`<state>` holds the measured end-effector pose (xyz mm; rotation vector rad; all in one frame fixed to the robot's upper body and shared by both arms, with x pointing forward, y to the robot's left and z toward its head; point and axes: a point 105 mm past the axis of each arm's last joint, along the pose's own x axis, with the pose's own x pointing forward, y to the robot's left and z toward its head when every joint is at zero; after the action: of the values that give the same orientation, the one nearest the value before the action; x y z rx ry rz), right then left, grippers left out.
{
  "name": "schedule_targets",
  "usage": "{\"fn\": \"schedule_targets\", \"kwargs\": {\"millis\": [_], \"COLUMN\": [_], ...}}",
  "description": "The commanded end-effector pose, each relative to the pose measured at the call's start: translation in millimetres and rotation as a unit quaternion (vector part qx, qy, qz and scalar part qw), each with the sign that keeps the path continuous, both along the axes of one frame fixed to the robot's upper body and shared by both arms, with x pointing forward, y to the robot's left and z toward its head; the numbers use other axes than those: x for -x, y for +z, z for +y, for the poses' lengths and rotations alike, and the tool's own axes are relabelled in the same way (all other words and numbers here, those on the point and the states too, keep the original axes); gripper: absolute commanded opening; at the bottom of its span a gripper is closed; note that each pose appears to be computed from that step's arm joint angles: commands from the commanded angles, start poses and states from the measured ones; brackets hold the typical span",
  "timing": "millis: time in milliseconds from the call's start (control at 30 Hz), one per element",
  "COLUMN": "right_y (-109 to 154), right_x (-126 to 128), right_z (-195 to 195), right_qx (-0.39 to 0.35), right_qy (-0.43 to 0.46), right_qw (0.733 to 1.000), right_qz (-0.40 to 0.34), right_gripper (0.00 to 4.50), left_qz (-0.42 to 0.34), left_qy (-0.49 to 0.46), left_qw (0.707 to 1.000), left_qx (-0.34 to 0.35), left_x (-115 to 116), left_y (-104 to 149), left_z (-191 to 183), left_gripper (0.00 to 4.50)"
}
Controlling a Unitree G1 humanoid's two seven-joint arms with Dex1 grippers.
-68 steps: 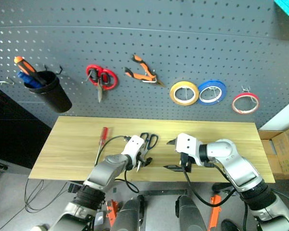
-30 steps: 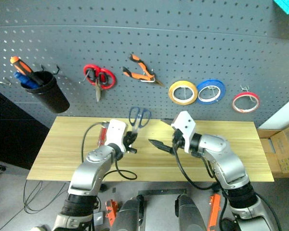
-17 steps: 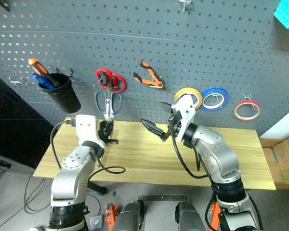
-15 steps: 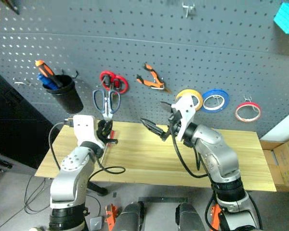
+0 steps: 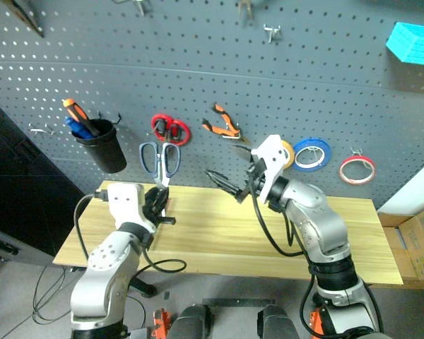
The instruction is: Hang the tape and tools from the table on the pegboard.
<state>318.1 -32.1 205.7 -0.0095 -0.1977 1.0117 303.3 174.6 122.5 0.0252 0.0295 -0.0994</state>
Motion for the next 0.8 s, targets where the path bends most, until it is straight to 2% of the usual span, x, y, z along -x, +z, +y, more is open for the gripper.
{"fn": "schedule_targets", "kwargs": {"millis": [33,167,367,633,800], "right_y": [19,24,24,24,24], "right_x": [13,22,26,18,17], "right_z": [2,4,6,6,4], "right_qx": [-0.022,-0.048,-0.053,-0.046,-0.043], "right_qy": [0.023,0.046,0.054,0.032,0.021], "right_qw": [0.999,0.997,0.997,0.998,0.998], "right_qz": [-0.039,-0.031,-0.024,-0.027,-0.028], "right_gripper": [4.5,4.5,4.5,4.5,4.5], "left_qz": [-0.067,-0.091,-0.101,-0.082,-0.064], "left_qy": [-0.009,-0.004,-0.002,-0.033,-0.031], "left_qw": [0.998,0.996,0.995,0.996,0.997], "left_qx": [-0.002,-0.009,-0.006,0.006,0.009], "left_x": [11,12,0,-25,-30], "left_y": [35,47,56,51,42], "left_z": [-4,1,5,5,9], "left_gripper": [0.56,0.56,0.56,0.56,0.56]}}
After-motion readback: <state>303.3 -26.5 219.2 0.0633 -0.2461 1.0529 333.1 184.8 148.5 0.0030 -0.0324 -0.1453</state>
